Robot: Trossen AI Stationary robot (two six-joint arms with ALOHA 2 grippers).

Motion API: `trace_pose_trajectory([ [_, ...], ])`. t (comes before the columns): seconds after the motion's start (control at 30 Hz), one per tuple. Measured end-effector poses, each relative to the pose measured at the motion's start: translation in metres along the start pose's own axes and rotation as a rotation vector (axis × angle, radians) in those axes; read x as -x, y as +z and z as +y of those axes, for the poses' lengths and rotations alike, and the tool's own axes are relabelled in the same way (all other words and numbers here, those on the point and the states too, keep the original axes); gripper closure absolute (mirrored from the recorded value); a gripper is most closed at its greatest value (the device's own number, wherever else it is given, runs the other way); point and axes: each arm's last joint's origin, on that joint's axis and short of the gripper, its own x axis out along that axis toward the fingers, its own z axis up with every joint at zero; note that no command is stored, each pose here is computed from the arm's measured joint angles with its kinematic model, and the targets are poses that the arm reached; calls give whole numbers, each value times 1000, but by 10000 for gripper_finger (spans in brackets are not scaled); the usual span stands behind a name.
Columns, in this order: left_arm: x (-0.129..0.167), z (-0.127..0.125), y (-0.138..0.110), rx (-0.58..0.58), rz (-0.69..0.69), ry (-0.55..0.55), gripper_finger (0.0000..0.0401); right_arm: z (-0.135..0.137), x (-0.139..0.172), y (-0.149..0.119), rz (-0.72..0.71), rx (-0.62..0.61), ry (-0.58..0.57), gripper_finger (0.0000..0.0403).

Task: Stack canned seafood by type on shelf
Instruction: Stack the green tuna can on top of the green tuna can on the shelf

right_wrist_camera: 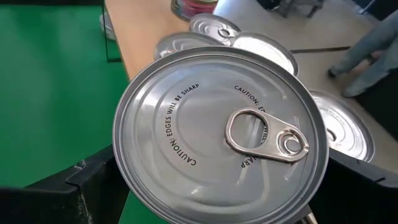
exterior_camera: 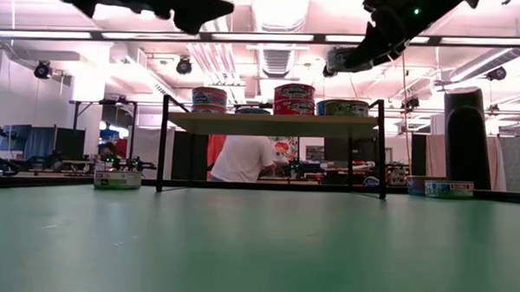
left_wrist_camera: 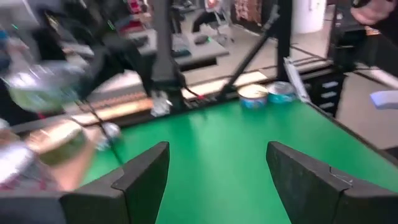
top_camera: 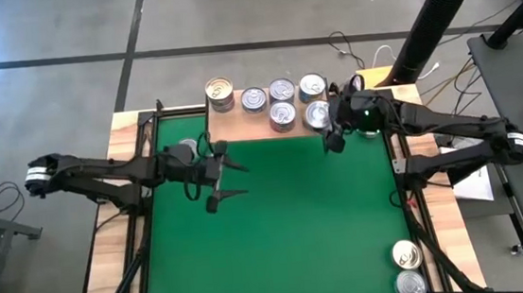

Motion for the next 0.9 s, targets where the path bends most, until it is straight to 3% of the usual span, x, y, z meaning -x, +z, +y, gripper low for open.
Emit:
trace_pose_trajectory([
  [0.17,-4,28,13,-54,-5,64,146,-15,-6,-4,-9,15,78,28],
  [0.37,-16,63,32,-66,-58,14,146,-30,-6,-7,-49,29,173,28],
  [0.67,-74,127,53,-63,-33,12,146,-43,-9,-12,-46,18,189,28],
  [0.73,-89,142,55,-58,5,-22,146,-44,-11,-14,-43,17,201,28],
  [0.9,-119,170,53,-20,36,-222,146,-48,-16,-21,-19,10,219,28],
])
